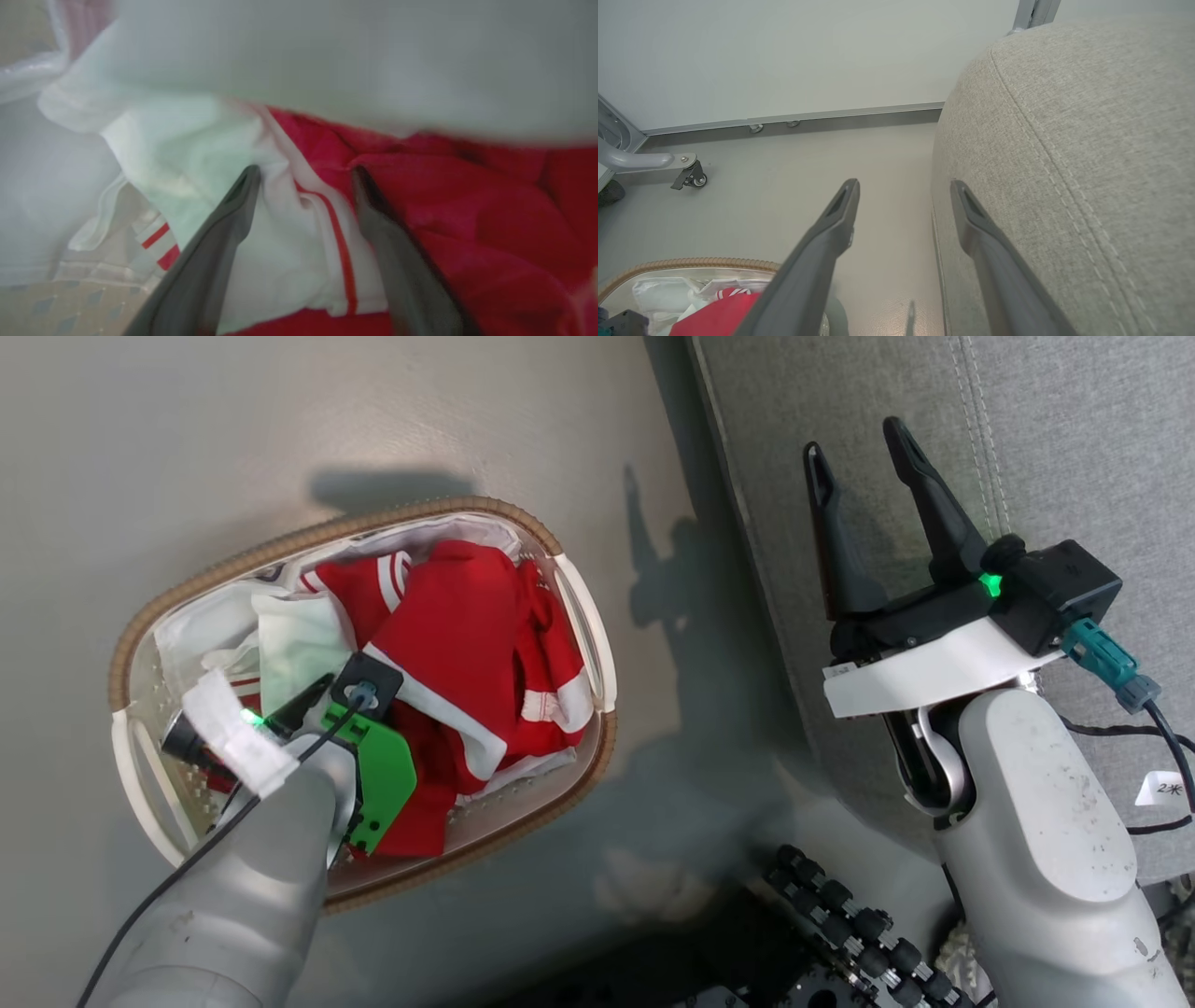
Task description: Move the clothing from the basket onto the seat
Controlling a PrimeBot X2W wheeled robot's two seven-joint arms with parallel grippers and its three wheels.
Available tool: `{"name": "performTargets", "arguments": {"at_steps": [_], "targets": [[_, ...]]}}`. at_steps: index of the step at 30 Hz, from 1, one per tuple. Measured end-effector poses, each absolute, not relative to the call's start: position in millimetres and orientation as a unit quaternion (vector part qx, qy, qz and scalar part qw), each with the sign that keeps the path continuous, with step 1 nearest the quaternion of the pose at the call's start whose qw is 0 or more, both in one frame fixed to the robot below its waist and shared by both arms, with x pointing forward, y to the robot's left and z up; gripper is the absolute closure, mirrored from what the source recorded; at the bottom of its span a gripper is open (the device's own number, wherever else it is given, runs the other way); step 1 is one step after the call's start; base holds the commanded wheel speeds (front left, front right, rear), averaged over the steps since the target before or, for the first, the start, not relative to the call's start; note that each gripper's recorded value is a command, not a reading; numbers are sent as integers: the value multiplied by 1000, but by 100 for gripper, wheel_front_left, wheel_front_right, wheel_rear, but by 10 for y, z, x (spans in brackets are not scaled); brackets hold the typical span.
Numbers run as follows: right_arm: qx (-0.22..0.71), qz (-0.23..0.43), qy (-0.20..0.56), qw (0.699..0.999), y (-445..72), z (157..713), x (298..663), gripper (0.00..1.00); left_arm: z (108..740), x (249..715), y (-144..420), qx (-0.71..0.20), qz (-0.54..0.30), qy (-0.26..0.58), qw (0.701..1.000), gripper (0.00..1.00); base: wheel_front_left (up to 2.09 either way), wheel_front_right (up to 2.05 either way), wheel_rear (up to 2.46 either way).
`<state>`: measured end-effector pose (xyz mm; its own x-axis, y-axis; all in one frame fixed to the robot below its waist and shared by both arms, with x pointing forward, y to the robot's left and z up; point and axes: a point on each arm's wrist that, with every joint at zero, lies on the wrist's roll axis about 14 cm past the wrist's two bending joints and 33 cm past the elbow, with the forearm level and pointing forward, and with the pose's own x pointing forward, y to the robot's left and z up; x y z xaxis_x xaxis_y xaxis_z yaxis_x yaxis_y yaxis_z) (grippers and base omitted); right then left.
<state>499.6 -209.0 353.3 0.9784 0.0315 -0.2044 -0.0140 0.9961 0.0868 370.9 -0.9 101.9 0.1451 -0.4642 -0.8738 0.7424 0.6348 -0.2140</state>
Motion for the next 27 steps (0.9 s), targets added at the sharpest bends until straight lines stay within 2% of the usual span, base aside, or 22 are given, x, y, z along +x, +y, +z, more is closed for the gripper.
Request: {"name": "performTargets", "arguments": {"at_steps": [10,13,14,15,27], "targets": [[47,14,110,993,-2088,3408,5062,0,735,3679,120,211,-409,557,691,0,0,0,0],[46,13,112,993,-2095,3384,5063,0,694,3669,121,216,-412,560,685,0,0,0,0],[47,13,112,992,-2099,3380,5060,0,688,3665,119,214,-411,562,685,93,0,0,0],[47,12,112,992,-2103,3382,5059,0,691,3670,114,212,-410,561,687,100,0,0,0],[45,13,90,995,-2105,3706,5024,0,1065,3629,14,149,-391,533,735,100,0,0,0]]}}
